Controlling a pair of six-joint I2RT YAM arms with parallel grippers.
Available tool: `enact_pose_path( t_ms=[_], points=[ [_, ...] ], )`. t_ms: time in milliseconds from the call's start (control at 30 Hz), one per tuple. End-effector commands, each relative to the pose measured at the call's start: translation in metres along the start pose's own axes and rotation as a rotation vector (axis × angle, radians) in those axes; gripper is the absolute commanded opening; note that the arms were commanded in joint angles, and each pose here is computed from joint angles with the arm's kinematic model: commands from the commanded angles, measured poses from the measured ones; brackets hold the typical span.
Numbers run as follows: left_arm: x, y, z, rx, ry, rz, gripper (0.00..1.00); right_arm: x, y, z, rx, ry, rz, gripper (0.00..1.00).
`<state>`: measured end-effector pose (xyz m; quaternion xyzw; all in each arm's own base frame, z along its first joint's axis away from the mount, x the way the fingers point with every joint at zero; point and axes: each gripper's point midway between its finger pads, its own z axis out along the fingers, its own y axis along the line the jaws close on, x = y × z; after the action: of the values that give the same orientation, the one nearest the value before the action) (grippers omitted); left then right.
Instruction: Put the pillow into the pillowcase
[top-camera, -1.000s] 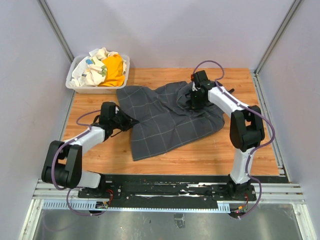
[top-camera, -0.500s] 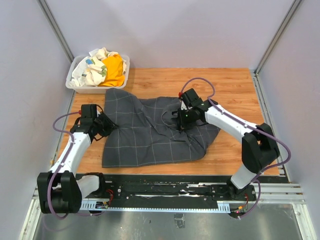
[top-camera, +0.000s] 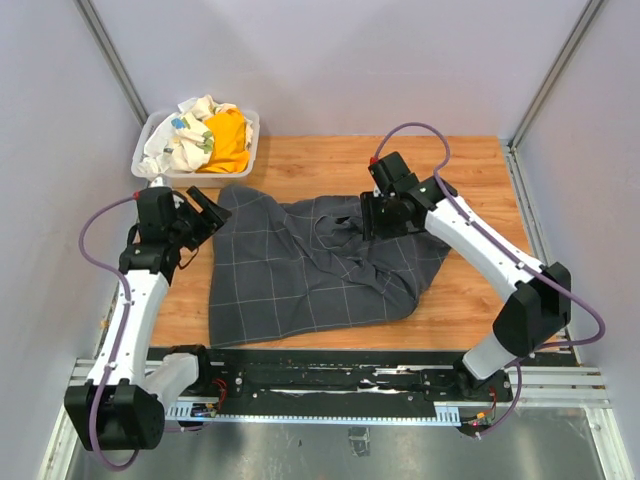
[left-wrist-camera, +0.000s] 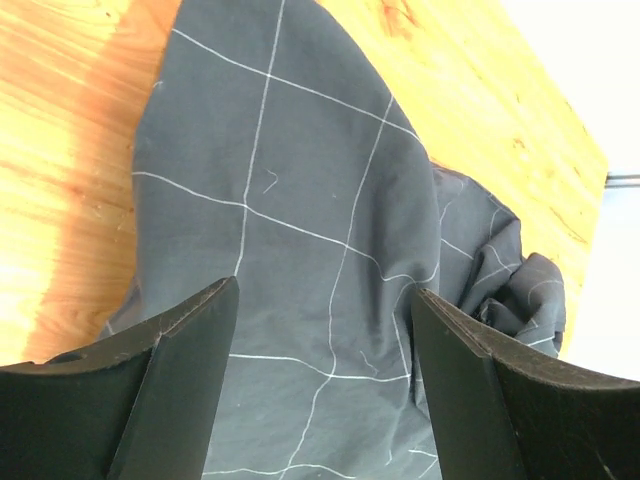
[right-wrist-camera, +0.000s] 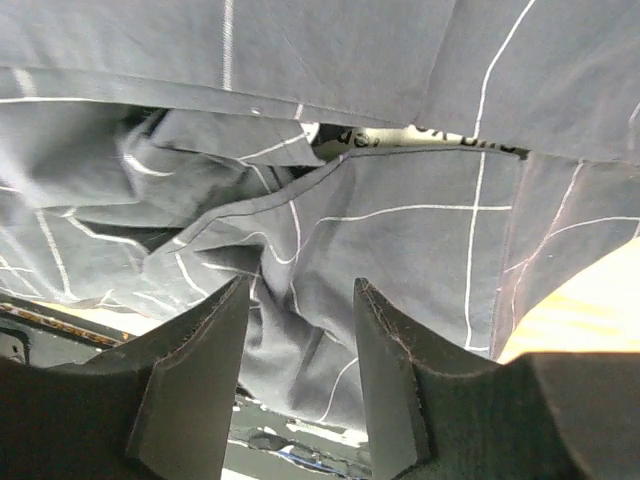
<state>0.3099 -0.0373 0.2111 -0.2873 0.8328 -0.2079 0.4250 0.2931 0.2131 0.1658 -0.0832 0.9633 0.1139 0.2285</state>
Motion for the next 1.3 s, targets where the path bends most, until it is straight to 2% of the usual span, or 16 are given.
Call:
enact_pose_path(
  t_ms=[0, 200, 333, 567, 700, 867, 967, 1067, 1133, 1167, 1233, 1267],
  points=[
    [0.025, -0.007, 0.013, 0.094, 0.059, -0.054, 0.72, -0.023, 0.01, -0.037, -0.009, -0.084, -0.037, 0.49],
    [0.076, -0.013, 0.035, 0.144, 0.126, -0.064, 0.71, -0.036, 0.062, -0.046, -0.122, -0.1, -0.146, 0.54],
    [0.098, -0.006, 0.048, 0.13, 0.162, -0.061, 0.71, -0.038, 0.09, -0.036, -0.14, -0.083, -0.199, 0.56],
    [0.114, 0.011, 0.06, 0.087, 0.199, -0.055, 0.71, -0.035, 0.103, -0.002, -0.106, 0.015, -0.198, 0.56],
    [0.117, 0.013, 0.061, 0.087, 0.201, -0.056, 0.71, -0.039, 0.113, 0.012, -0.109, 0.003, -0.196, 0.58],
    [0.12, 0.014, 0.061, 0.09, 0.21, -0.054, 0.71, -0.043, 0.106, 0.04, -0.008, 0.031, -0.193, 0.6],
    [0.122, 0.016, 0.062, 0.086, 0.215, -0.051, 0.71, -0.05, 0.1, 0.054, 0.046, 0.016, -0.179, 0.54],
    [0.123, 0.017, 0.062, 0.083, 0.22, -0.05, 0.71, -0.057, 0.092, 0.066, 0.081, 0.004, -0.145, 0.34],
    [0.124, 0.018, 0.062, 0.082, 0.221, -0.048, 0.71, -0.059, 0.086, 0.075, 0.096, 0.009, -0.118, 0.3],
    [0.124, 0.018, 0.062, 0.082, 0.221, -0.048, 0.71, -0.061, 0.082, 0.078, 0.107, 0.007, -0.103, 0.32],
    [0.124, 0.018, 0.061, 0.082, 0.221, -0.049, 0.71, -0.064, 0.075, 0.08, 0.132, -0.006, -0.075, 0.44],
    [0.125, 0.019, 0.061, 0.081, 0.222, -0.05, 0.71, -0.067, 0.071, 0.08, 0.146, -0.019, -0.064, 0.47]
  ],
)
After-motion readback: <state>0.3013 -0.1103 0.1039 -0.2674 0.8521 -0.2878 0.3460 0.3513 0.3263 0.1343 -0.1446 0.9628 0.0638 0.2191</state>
